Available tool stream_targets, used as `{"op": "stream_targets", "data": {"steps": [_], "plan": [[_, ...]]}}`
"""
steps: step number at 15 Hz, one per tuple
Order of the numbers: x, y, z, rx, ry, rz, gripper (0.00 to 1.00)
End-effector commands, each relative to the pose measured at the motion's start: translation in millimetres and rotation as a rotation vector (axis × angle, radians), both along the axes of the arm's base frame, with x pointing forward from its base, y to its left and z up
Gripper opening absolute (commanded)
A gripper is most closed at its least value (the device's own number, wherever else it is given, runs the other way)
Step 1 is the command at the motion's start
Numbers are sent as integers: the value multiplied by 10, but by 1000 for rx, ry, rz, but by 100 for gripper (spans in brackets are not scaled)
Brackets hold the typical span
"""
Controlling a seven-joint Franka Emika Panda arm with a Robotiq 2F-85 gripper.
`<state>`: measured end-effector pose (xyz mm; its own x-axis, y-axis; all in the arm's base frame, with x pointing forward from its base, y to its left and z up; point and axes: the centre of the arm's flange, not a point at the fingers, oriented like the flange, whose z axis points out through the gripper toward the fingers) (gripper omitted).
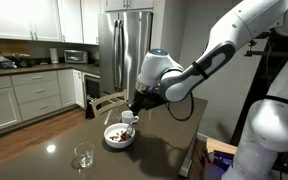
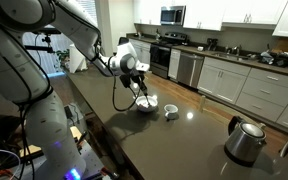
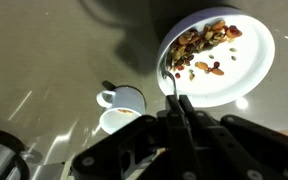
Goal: Use the spoon to stir the contents in the white bowl
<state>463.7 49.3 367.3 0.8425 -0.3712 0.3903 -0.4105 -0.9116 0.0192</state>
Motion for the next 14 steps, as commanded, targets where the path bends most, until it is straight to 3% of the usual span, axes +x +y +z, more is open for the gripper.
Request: {"op": "stream_targets", "data": {"steps": [1, 14], "plan": [[-148, 1, -21, -39, 29, -22, 5], [-491, 286, -335, -89, 187, 44, 5]]}}
